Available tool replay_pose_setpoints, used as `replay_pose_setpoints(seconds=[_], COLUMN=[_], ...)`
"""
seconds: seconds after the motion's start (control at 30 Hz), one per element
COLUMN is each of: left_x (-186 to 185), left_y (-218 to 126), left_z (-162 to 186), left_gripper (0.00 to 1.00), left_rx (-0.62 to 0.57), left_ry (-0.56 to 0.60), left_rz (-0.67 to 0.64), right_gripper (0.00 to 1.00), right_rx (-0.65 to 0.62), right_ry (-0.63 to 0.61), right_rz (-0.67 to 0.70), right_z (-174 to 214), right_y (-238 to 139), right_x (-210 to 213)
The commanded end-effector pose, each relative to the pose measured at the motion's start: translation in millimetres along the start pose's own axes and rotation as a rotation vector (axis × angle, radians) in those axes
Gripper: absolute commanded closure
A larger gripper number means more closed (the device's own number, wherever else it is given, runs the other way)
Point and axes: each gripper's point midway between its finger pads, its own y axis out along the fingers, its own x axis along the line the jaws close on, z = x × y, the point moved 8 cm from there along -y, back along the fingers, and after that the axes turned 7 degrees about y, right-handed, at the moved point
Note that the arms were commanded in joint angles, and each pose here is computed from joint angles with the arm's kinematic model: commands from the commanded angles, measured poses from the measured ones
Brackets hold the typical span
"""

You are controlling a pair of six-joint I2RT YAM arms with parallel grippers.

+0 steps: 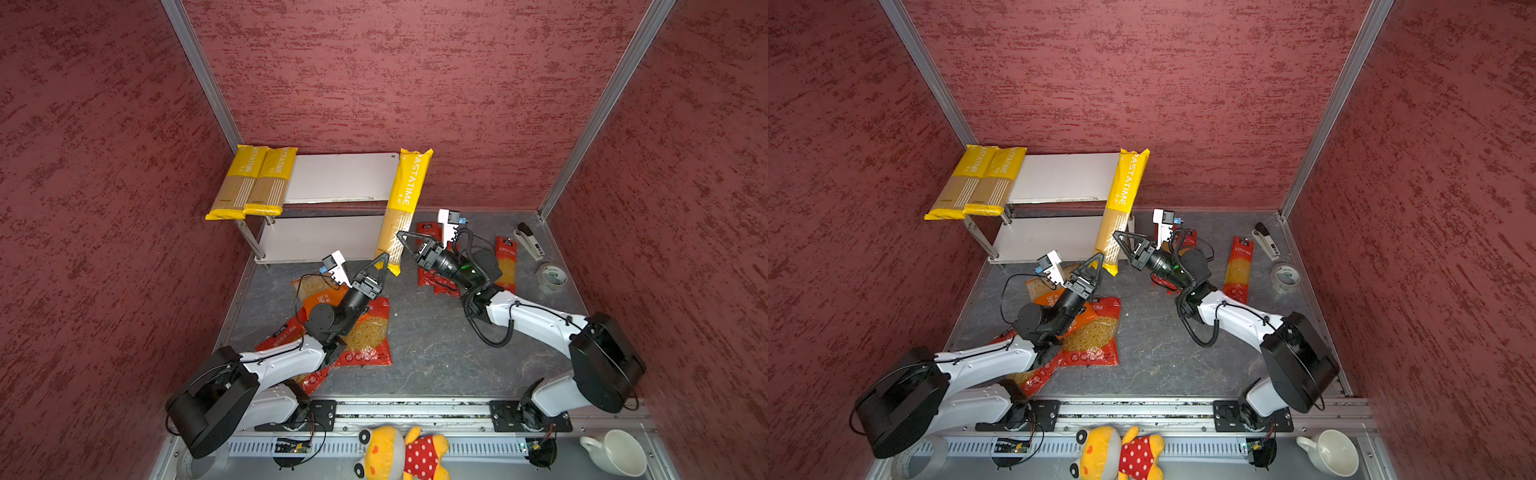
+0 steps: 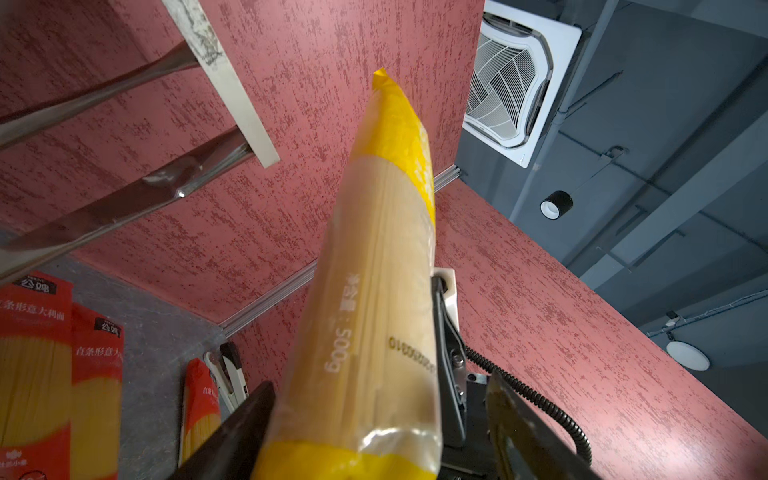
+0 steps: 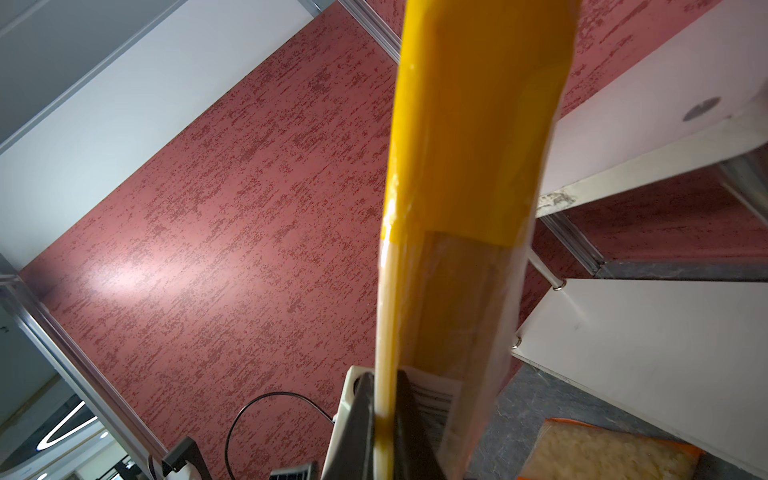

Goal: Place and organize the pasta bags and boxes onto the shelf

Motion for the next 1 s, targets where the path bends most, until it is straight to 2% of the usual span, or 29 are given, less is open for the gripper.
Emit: replay_pose_setpoints(seconds=[0.0,0.43,0.63,0.97], left_x=[-13.8,-13.3,-13.4,-21.9], left_y=[4.1,7.1,5.8,2.9], left_z=[-19.1,-23.4,-22.4,-35.6], left_gripper=[0.26,0.63,0.74,0.9], left_rx=[-0.107,-0.135,-0.136,-0.207], left_ry=[0.024,0.022,0.019,0.084], left_rz=[0.051,0.054,0.049,0.046], right_gripper=[1.0,1.0,1.0,0.77], right_rx=[-0.156,-0.107,-0.104,-0.106], right_ry=[-0.061,0.02,0.052,0.071], right_rz=[-0.293,-0.217,-0.152,-0.095], right_z=[-31.3,-21.2,-16.8,-14.7], right_y=[4.5,10.0,9.0,7.9], right_x=[62.5,38.1,22.9,11.8])
